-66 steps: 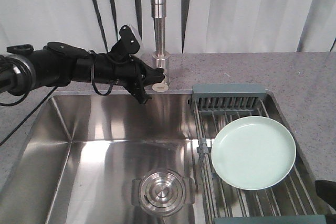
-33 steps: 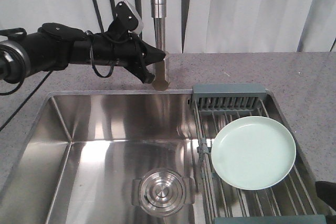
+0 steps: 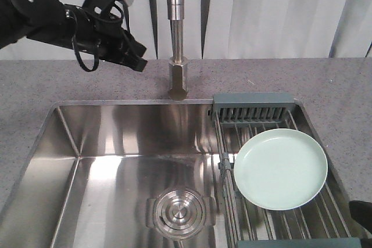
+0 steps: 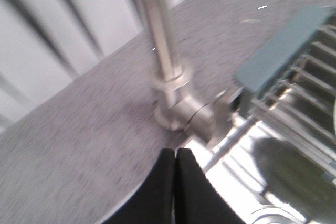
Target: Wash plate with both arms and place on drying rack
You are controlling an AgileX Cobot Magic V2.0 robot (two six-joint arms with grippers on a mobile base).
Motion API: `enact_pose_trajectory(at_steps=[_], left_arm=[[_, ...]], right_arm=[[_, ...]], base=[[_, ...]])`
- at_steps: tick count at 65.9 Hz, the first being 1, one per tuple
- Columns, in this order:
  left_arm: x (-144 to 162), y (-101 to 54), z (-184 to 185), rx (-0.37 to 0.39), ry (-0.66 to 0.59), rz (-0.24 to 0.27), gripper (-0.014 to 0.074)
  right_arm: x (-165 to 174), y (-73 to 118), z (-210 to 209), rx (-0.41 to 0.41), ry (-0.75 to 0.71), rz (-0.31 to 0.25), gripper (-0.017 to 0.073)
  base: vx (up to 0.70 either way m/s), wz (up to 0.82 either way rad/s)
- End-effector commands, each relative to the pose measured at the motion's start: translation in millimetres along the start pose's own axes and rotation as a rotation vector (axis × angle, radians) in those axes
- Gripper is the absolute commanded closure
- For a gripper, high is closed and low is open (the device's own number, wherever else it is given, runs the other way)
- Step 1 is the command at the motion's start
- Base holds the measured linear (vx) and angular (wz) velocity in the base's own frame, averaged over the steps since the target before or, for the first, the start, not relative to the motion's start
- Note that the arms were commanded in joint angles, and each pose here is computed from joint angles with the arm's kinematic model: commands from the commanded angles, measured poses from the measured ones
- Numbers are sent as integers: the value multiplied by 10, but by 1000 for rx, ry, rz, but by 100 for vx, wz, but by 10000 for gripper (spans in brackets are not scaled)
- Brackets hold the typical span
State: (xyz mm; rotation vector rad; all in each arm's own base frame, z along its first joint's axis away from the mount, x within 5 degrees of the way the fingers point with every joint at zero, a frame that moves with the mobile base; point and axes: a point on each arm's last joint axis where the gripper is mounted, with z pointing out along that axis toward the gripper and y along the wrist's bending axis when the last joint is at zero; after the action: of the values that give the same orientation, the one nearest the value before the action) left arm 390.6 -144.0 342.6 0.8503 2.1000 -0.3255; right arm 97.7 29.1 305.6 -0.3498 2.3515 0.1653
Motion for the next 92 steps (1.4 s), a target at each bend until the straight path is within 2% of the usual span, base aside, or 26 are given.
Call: enact_pose_trajectory(at_steps=[1,4,13,17,27,33,44,69,76,92], left_arm=[[-168,47,-425,-144,-36,-82,601],[-147,58,-502,-183,-15,-123,601],[-14,61,-693,-298,-5,-168,601],[75,34,-752,-323,-8,-194,601],[373,-58,-872,-372,17,-215,601],[543,-129,-941,-382,29,-235,601],[807,-265,-1068,-381,36,-305,601],[1187,-520,-1399,-385,-52,-426,601],[1283,-582,-1482,-386,-66,-450,601],[1573,-739,-1639,-387,-77,-449,601]], right_arm=[[-99,-2,-52,6,-71,-11,209],[-99,-2,-52,6,-71,-11,209],[-99,-2,-52,6,-71,-11,209],[-99,-2,-52,6,-71,-11,209],[-99,-2,-52,6,-71,-11,209],[-99,-2,-52,6,-71,-11,209],[-99,-2,-52,6,-71,-11,209],[-99,-2,-52,6,-71,-11,209],[-99,-2,-52,6,-71,-11,209],[-99,-2,-52,6,-71,-11,209]], base=[[0,0],[0,0],[0,0],[0,0],[0,0],[0,0],[0,0],[0,0],[0,0],[0,0]])
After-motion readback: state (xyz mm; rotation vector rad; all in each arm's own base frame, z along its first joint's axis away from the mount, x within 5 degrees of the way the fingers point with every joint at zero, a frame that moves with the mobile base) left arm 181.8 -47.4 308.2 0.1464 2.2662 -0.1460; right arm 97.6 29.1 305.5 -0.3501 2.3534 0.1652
